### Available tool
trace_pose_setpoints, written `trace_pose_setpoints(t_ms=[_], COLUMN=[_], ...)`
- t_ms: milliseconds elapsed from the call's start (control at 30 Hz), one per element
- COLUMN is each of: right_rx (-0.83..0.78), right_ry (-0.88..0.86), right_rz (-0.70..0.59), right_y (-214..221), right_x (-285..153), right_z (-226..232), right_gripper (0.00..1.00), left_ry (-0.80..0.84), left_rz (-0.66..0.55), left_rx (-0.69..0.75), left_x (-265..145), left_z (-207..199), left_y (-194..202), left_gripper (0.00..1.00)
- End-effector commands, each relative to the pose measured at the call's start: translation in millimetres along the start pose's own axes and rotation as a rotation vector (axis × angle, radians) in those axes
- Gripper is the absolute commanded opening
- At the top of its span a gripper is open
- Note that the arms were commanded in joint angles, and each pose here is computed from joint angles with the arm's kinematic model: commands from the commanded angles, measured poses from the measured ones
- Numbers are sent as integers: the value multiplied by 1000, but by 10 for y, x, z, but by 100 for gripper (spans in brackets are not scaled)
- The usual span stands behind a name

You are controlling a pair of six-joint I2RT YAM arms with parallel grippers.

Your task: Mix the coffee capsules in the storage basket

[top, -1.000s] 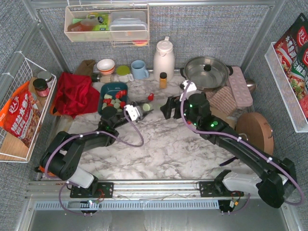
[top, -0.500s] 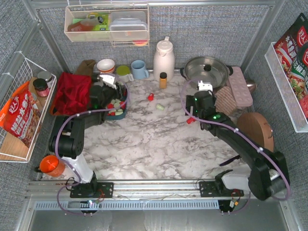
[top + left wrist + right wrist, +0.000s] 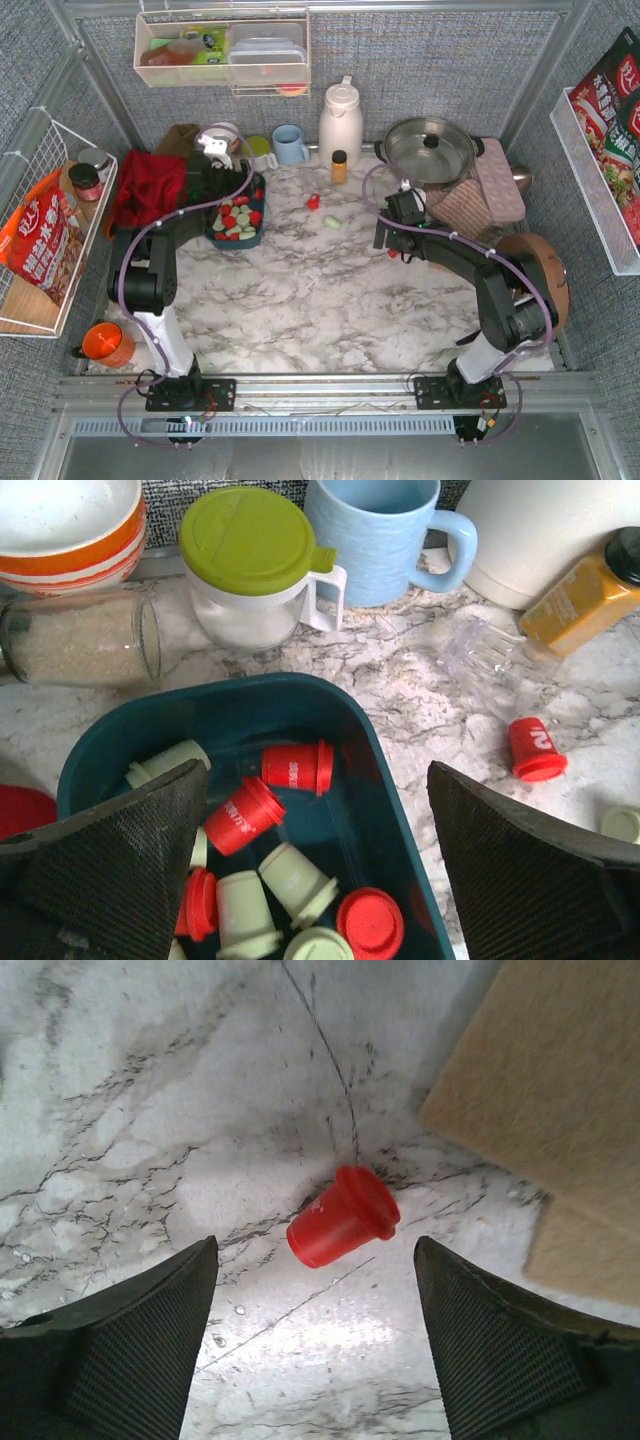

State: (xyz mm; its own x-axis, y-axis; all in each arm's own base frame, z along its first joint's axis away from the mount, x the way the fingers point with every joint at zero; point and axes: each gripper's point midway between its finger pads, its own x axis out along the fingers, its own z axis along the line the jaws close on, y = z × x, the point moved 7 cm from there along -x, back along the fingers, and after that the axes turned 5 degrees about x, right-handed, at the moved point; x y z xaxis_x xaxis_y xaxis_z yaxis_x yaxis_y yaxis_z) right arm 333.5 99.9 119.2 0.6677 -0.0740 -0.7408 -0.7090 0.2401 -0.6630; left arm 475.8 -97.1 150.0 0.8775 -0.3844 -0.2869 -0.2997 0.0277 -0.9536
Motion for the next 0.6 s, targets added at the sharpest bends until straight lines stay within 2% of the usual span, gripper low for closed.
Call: trace_pose_setpoints(t_ms=[0, 100, 233, 433, 567], right_rx=[217, 316, 378, 374, 368], right_ry=[34, 44, 93, 153, 169], right_rz=[35, 25, -24, -61, -47], right_y=[85, 161, 175, 159, 198], right_x=[89, 147, 189, 254, 323], right_z=[71, 75, 17, -45, -49], right_gripper=[79, 68, 64, 64, 62], left_ry=[15, 9, -16, -179, -55], left_rz=[-4, 19, -29, -6, 14], left_rx=[23, 85, 159, 6, -34], left_x=[-183, -360, -636, -767, -732], left_z=[-71, -149, -207, -114, -235], left_y=[-157, -268, -443, -589, -651], left_gripper=[99, 99, 99, 99, 99])
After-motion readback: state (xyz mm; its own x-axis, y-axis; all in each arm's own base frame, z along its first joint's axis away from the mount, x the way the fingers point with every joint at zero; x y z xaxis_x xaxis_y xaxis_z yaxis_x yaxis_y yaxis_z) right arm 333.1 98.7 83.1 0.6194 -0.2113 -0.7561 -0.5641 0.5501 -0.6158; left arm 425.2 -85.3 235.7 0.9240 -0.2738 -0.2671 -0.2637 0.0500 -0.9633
